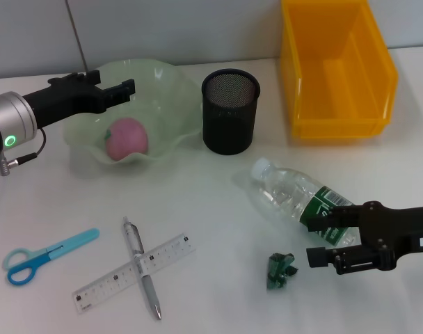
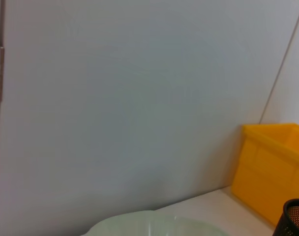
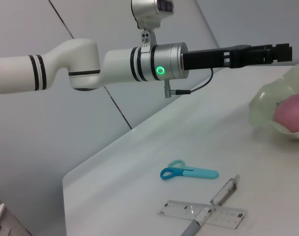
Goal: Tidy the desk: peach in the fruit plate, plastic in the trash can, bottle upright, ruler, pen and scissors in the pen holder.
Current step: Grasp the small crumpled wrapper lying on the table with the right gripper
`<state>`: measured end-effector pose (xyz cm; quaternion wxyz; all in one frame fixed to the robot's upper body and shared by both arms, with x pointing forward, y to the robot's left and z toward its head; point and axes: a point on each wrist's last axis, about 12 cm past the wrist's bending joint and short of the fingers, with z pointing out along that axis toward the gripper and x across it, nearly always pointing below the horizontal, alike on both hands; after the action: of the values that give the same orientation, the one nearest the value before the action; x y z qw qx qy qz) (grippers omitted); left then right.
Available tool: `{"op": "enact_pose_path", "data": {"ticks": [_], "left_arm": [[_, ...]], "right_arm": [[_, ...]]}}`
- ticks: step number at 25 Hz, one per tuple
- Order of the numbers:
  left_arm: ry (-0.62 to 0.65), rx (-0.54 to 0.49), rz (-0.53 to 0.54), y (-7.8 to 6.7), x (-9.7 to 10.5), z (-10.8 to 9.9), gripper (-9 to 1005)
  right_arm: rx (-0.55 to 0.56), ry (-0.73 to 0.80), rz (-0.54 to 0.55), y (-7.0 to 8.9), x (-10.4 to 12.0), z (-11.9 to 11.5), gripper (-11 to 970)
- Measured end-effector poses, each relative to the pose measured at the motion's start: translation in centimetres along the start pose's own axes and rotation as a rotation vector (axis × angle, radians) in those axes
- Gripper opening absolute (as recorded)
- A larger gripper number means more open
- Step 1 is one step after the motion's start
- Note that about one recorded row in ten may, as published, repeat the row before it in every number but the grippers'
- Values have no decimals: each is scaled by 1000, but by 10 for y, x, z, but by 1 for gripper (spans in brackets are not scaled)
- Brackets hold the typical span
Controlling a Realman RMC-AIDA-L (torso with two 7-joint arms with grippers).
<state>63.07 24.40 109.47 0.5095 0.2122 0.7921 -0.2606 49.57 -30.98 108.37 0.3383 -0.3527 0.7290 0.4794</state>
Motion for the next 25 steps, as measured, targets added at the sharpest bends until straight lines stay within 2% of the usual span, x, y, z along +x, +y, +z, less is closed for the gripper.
{"op": "enact_pose_path", "data": {"ticks": [3,7,10,11,12,13,15,17,18,19,23,24,25], "left_arm": [[-3,14,0,-1,-1,0,812],[-21,94,-3,-8,-4,-4,813],[-64,263,5,-22,-12,-17,813],[-64,263,5,-22,-12,-17,813],[-85,375,27,-31,-16,-27,813],[-87,420,32,-34,-17,-32,813],[-83,484,35,-39,-17,-38,813],[-83,484,35,-39,-17,-38,812],[-63,555,39,-44,-14,-44,812],[-50,582,38,-46,-10,-48,812],[-34,607,37,-48,-5,-52,812],[-3,674,32,-55,7,-61,812],[24,698,36,-59,16,-65,812]], "right_arm": [[0,0,-1,0,0,0,738],[3,-2,-5,-1,-1,0,736],[5,-2,-10,-1,-3,-1,736],[5,-1,-12,-1,-4,-1,735],[4,0,-14,-2,-4,-1,735],[4,1,-15,-2,-5,-1,735],[3,2,-20,-2,-7,-1,734],[-1,4,-26,-3,-9,-1,733],[-2,5,-28,-3,-10,-1,733],[-4,6,-31,-3,-11,-1,733],[-6,10,-42,-3,-14,-4,731],[-6,13,-48,-3,-15,-4,731],[-6,15,-52,-4,-16,-4,731]]}}
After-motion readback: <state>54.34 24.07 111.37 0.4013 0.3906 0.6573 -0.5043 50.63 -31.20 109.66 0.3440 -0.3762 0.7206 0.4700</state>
